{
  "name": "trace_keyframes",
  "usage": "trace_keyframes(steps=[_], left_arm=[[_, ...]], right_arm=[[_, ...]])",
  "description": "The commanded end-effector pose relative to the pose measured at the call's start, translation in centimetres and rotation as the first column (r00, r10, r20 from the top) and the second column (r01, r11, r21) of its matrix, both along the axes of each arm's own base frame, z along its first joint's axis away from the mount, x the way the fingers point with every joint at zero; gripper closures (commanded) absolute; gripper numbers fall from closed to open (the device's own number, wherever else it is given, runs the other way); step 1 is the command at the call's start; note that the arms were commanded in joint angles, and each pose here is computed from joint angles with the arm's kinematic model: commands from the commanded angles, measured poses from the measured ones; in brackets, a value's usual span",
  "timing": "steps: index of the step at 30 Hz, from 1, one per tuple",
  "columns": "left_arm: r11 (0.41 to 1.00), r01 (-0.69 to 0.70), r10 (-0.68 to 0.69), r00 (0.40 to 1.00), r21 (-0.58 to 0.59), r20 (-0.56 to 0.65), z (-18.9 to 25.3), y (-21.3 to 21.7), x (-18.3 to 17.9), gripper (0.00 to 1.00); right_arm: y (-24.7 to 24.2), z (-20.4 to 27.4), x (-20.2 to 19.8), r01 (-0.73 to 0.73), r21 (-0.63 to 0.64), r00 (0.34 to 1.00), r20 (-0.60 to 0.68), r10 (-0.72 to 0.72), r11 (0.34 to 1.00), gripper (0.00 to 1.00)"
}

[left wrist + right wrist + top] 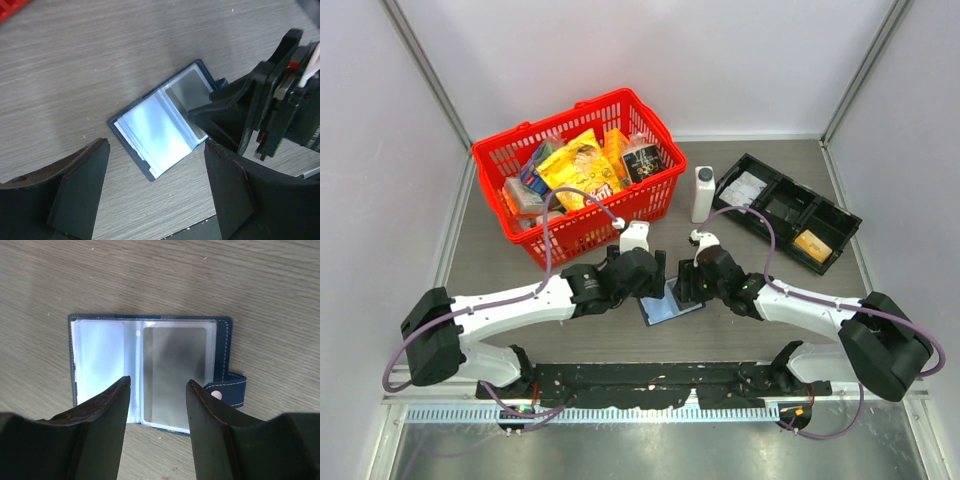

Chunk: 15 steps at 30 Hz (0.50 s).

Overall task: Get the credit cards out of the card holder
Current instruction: Remove the credit card from the card holder.

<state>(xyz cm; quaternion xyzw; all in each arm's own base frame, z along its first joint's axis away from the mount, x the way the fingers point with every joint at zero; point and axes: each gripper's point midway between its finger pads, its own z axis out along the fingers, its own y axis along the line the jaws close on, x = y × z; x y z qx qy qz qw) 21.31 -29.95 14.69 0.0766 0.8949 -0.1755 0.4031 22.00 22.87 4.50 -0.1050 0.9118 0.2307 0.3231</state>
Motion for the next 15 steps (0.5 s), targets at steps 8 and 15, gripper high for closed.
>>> trace_keyframes(steps=[8, 15], left_arm=[[0.994, -0.003, -0.012, 0.991, -0.114, -0.135, -4.3, -4.7, -0.5, 0.41], [0.998, -0.007, -0.007, 0.977, -0.062, -0.214, -8.0, -5.7, -0.8, 0.62]], right_arm=[[-1.6, 0.2, 1.0, 0.070, -0.070, 0.997, 0.049, -0.067, 0.995, 0.47], [-2.3, 0.2, 1.1, 0.097, -0.086, 0.994, 0.060, -0.093, 0.992, 0.47]])
